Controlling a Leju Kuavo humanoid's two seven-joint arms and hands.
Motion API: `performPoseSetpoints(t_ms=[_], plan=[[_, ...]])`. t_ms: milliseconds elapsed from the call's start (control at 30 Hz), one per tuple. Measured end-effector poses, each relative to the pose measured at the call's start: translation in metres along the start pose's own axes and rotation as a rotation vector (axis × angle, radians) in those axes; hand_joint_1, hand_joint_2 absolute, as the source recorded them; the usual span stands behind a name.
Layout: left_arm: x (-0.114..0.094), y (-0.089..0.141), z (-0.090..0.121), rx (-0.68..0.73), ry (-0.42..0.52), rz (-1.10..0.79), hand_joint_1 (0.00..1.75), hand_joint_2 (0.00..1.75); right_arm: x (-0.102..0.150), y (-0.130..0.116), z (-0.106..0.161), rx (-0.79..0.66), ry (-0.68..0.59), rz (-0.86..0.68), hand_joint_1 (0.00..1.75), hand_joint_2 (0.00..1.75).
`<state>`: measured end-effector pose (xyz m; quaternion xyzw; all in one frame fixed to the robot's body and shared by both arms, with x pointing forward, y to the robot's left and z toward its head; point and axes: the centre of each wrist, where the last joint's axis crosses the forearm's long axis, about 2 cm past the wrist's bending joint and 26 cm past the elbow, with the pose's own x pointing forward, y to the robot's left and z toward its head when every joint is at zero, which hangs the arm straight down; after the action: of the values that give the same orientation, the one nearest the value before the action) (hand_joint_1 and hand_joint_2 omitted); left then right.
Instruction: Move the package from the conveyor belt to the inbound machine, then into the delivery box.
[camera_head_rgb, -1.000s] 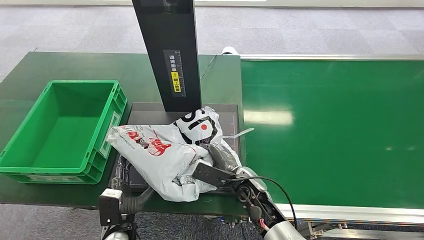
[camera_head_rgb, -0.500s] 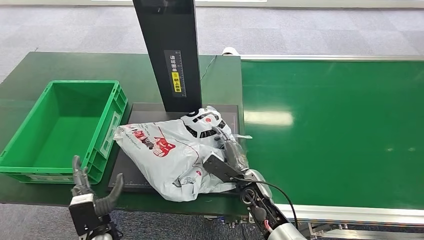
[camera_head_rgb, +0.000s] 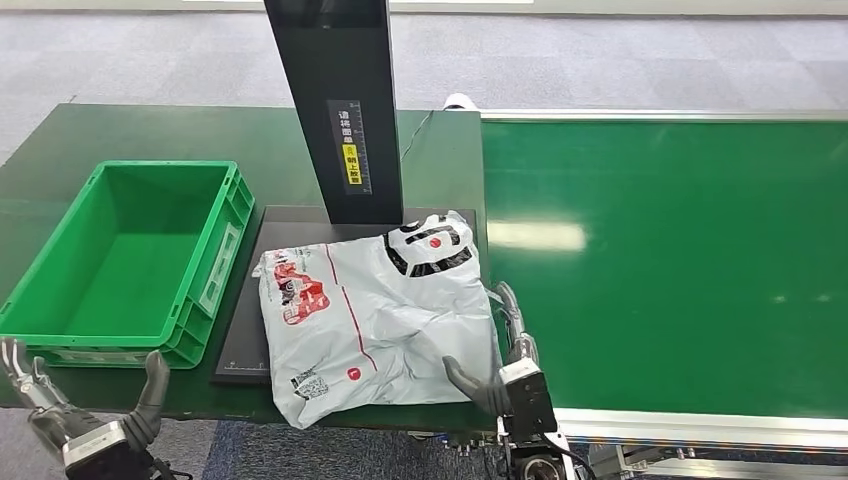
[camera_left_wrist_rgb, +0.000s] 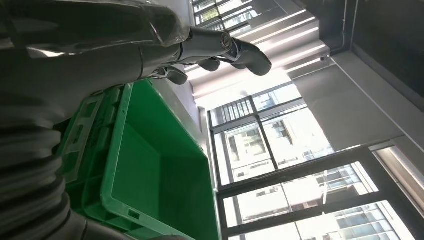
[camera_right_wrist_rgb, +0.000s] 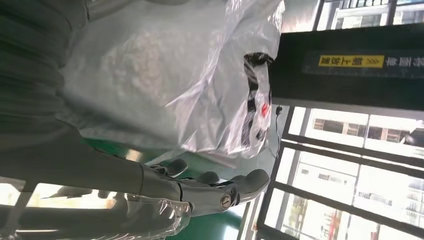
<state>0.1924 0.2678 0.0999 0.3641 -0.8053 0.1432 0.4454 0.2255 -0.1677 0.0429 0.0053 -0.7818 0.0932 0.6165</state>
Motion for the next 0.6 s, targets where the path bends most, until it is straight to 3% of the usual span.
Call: performPoseSetpoints(t_ms=[200, 367, 600], plan=[[0.008, -0.019, -0.002, -0.185, -0.048, -0.086, 0.00, 1.75, 0.002, -0.005, 0.001, -0.031, -0.017, -0.037, 0.00, 1.75], [0.027, -0.068, -0.005, -0.523, -0.092, -0.152, 0.00, 1.75, 0.005, -0.005, -0.004, -0.024, -0.027, -0.062, 0.00, 1.75], [0.049, -0.128, 0.007, -0.868, -0.201, -0.218, 0.00, 1.75, 0.009, -0.005, -0.014, -0.016, -0.043, -0.096, 0.00, 1.75]])
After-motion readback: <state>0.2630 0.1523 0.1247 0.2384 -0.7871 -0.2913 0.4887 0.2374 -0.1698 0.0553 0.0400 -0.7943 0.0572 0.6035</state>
